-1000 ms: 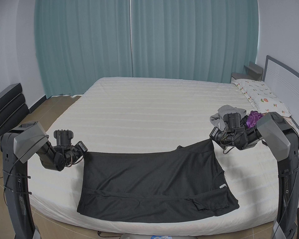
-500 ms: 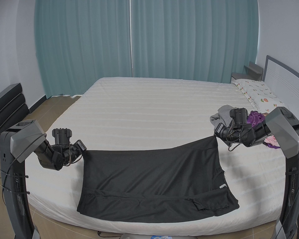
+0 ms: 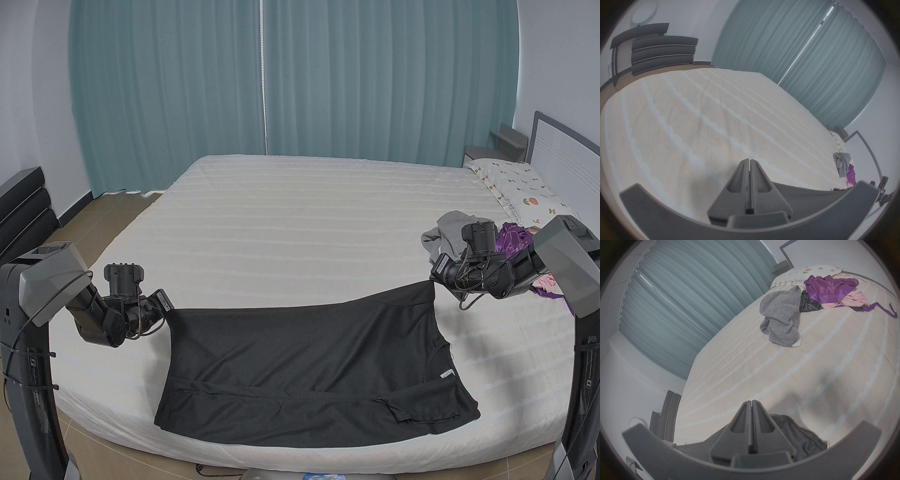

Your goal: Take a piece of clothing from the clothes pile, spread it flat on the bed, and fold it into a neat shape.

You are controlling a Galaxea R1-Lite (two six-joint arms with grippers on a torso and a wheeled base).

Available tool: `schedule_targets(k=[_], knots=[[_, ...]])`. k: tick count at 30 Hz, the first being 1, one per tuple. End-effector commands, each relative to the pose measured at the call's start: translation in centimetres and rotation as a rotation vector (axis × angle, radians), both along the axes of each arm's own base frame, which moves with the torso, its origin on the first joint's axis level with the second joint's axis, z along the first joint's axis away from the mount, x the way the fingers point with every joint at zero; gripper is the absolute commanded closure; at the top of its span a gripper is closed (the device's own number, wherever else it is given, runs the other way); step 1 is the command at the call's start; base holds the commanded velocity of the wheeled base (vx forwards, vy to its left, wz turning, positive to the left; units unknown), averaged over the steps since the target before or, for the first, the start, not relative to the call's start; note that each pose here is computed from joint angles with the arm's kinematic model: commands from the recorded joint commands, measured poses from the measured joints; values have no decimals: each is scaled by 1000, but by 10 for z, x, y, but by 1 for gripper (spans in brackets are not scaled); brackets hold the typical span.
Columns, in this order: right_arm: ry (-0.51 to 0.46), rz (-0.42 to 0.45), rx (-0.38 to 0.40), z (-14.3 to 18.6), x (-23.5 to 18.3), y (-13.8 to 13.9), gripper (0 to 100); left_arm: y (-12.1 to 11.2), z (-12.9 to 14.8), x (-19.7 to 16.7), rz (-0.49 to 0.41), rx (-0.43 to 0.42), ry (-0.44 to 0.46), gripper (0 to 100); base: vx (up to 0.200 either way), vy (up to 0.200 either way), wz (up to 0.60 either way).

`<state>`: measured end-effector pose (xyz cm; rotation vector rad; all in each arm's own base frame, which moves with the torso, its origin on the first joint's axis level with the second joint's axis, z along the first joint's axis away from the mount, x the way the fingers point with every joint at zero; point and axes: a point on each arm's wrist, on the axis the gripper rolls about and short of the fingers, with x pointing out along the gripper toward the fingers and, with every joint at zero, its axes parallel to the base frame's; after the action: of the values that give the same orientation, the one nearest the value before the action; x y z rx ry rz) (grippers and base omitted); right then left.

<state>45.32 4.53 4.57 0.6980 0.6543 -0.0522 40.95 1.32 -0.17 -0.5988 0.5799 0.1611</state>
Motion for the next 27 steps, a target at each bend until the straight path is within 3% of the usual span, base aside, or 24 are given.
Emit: schedule_targets(k=[1,14,21,27], knots=[[19,4,-3,-1,-6,1,100,0,0,-8,-20,27,18,100,0,0,0],[65,44,12,11,-40,-2,100,-4,17,-27,-29,33,17,100,0,0,0],[42,53,33,31,-59,-9,100,3,31,-40,-11,34,3,100,0,0,0],[19,52,33,34,-52,-9,100,5,37,-30,-1,29,-32,100,0,0,0]])
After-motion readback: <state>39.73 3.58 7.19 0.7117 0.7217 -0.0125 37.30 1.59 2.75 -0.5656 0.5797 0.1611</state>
